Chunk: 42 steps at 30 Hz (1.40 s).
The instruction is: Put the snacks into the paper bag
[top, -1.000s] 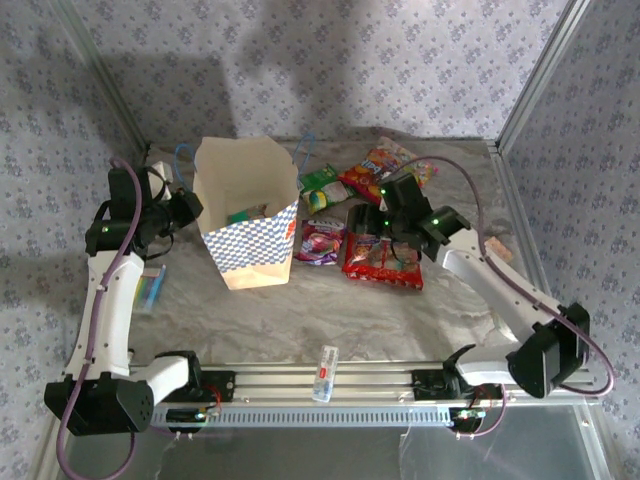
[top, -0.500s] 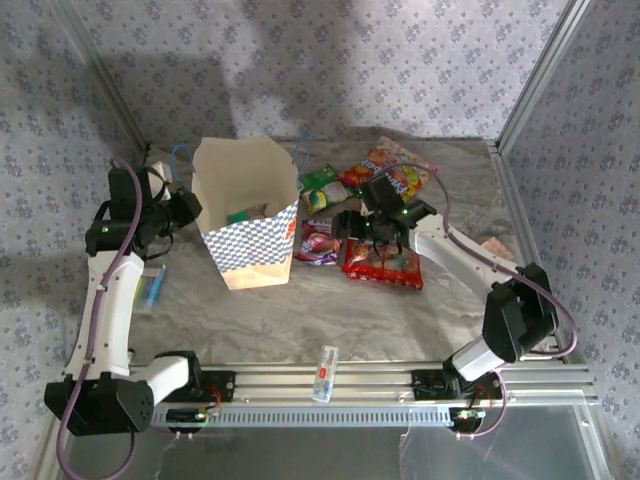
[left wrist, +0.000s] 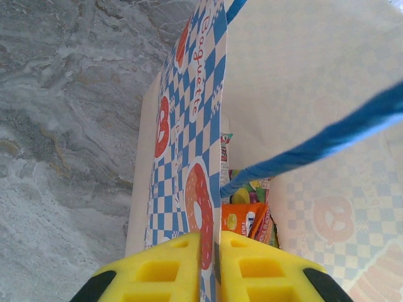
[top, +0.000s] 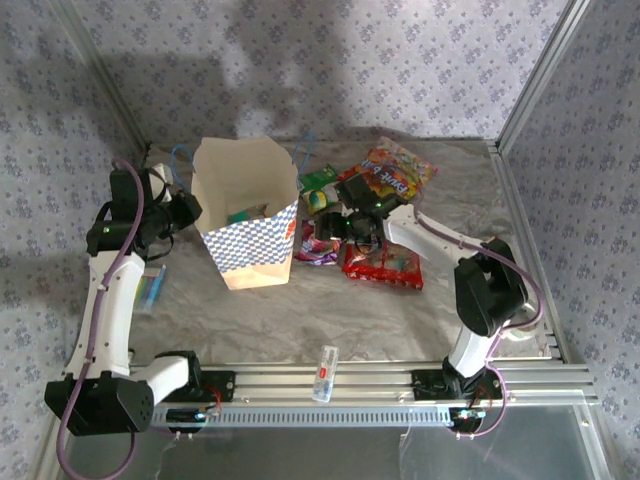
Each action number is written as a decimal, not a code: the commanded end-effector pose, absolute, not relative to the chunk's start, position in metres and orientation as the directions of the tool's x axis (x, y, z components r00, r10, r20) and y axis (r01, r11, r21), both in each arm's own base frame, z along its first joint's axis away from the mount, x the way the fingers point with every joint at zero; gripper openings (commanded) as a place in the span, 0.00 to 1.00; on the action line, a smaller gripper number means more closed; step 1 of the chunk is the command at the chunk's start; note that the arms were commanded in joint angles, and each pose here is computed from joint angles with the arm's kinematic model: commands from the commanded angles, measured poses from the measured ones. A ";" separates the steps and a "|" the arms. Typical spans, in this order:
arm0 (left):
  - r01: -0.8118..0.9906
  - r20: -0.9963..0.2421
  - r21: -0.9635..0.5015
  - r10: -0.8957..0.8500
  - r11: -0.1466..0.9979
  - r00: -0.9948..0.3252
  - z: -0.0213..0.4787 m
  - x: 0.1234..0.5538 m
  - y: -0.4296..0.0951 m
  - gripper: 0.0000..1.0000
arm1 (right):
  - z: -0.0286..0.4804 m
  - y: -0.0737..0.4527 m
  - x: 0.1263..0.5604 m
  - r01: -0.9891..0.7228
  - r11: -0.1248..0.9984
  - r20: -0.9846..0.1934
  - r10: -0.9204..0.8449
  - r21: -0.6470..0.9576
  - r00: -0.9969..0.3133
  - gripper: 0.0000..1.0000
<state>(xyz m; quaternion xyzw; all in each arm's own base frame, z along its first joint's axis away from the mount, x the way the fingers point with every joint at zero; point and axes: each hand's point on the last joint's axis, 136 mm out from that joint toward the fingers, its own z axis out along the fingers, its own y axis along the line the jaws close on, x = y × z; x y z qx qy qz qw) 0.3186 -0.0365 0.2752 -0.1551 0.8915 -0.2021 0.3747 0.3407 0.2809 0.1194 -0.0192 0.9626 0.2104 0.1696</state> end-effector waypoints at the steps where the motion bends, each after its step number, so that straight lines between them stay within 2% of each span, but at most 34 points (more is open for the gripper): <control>1: -0.135 -0.606 -0.456 -0.418 0.880 -0.677 0.271 0.314 -0.032 0.15 | 0.116 0.288 0.342 -0.097 0.912 -0.310 0.034 0.398 -0.950 0.78; 21: -0.143 -0.599 -0.449 -0.416 0.882 -0.684 0.265 0.312 -0.031 0.18 | 0.074 0.300 0.340 -0.010 0.917 -0.195 0.074 0.399 -0.978 0.84; 42: -0.143 -0.602 -0.444 -0.412 0.885 -0.684 0.264 0.311 -0.031 0.18 | 0.033 0.300 0.328 0.014 0.944 -0.128 0.060 0.330 -0.990 0.82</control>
